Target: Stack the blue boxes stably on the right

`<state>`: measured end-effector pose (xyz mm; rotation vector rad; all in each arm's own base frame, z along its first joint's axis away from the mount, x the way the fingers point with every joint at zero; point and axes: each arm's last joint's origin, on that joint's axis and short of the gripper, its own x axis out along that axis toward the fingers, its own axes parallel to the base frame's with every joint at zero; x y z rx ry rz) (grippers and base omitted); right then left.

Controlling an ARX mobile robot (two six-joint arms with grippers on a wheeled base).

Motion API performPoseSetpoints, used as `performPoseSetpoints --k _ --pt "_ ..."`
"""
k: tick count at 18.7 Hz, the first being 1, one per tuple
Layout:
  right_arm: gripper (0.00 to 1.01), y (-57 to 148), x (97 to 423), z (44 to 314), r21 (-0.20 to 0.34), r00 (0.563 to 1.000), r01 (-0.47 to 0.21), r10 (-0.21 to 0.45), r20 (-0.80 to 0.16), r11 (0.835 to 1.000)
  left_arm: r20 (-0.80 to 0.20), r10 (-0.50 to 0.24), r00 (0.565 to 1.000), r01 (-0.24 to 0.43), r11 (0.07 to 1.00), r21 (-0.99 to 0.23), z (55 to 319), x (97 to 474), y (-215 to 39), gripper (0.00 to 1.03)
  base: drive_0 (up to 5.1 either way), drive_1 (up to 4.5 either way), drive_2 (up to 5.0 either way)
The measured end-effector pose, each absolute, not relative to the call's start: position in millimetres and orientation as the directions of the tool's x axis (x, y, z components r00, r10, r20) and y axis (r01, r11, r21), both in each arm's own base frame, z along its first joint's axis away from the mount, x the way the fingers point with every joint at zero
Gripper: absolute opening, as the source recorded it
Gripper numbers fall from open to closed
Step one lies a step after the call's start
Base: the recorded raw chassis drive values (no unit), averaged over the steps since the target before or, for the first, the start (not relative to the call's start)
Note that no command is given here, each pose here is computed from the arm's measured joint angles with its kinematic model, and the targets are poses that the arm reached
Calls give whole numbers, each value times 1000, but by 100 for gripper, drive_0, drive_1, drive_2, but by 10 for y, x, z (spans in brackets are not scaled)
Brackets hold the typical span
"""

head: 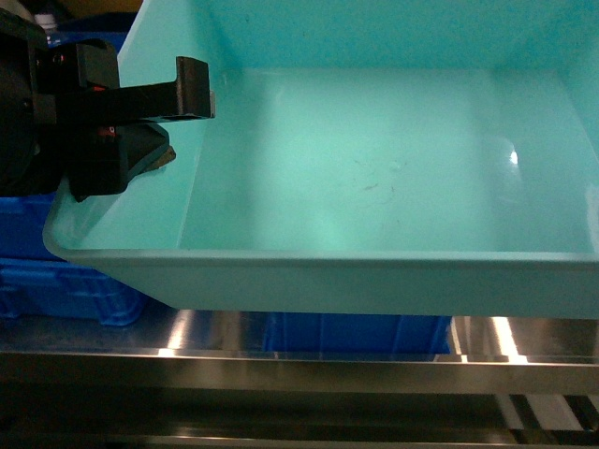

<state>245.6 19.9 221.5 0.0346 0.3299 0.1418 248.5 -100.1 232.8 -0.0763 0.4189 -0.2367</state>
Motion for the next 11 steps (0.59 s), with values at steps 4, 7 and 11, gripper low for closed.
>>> performPoseSetpoints --k 4,7,11 --pt "7 171 2445 2194 62 934 -125 139 -328 990 -395 -247 885 217 969 -121 2328 2475 -1018 2 47 150 -57" --pt "7 171 2441 2203 62 936 -126 139 -324 990 -390 -248 887 218 968 -122 2337 2472 -1016 2 -3 410 -417" --pt "7 171 2442 2203 62 936 -126 139 -323 990 -392 -248 886 217 968 -122 2335 2471 -1016 2 -5 409 -418"
